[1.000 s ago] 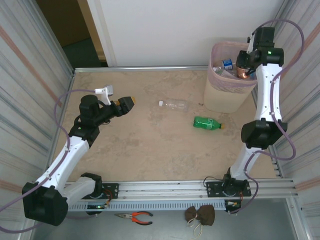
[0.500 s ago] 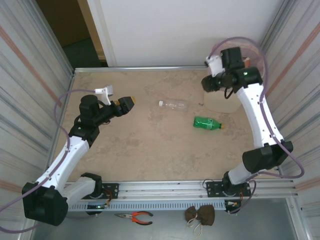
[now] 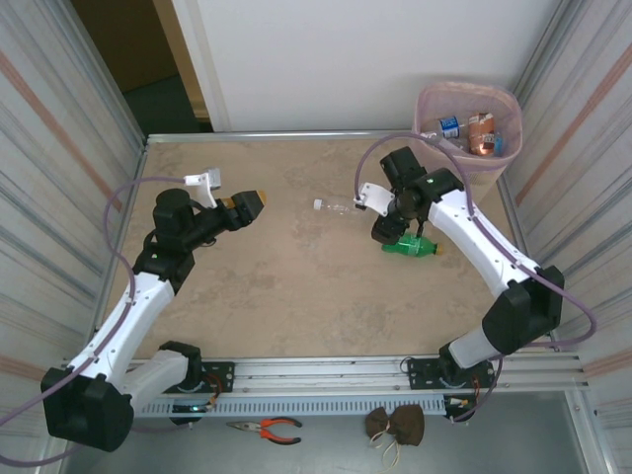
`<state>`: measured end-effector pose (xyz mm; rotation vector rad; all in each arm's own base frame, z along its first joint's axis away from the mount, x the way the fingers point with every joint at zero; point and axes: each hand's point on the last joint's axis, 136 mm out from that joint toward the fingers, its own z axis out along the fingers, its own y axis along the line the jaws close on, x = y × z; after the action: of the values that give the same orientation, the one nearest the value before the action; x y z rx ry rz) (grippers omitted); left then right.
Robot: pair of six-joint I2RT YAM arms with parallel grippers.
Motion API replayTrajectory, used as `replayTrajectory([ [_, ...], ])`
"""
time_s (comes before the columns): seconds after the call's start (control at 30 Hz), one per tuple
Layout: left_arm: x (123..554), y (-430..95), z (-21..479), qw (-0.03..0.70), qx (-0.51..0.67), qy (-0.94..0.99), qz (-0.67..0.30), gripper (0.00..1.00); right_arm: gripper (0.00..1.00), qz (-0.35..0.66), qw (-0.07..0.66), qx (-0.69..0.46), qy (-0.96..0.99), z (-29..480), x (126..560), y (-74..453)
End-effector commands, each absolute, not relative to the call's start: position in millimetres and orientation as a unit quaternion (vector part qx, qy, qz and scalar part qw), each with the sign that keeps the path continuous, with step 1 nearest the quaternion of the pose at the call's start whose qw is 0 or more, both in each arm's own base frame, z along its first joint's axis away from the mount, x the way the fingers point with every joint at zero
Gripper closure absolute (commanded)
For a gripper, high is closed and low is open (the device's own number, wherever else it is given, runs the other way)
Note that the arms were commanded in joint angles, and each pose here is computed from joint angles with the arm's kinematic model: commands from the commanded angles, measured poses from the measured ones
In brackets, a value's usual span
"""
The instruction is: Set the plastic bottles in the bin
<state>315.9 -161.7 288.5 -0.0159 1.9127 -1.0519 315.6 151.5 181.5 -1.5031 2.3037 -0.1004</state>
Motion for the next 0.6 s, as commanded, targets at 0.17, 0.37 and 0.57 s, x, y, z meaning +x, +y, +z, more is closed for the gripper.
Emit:
replayTrajectory([
  [0.17, 310.1, -159.5, 295.6, 0.466, -0.005, 0.77, -0.435, 0.16, 0.15, -0.065, 0.132, -0.568, 0.81, 108.4, 330.5, 147.0],
  [0.37, 309.0, -158.4, 297.3, 0.468, -0.004, 0.77, -0.433, 0.17, 0.13, -0.082, 0.086, -0.573, 0.811, 71.5, 341.8, 137.9],
  [0.57, 309.4, -156.6, 298.6, 0.471, -0.006, 0.77, -0.431, 0.16, 0.14, -0.091, 0.048, -0.558, 0.824, 40.6, 351.5, 120.2],
])
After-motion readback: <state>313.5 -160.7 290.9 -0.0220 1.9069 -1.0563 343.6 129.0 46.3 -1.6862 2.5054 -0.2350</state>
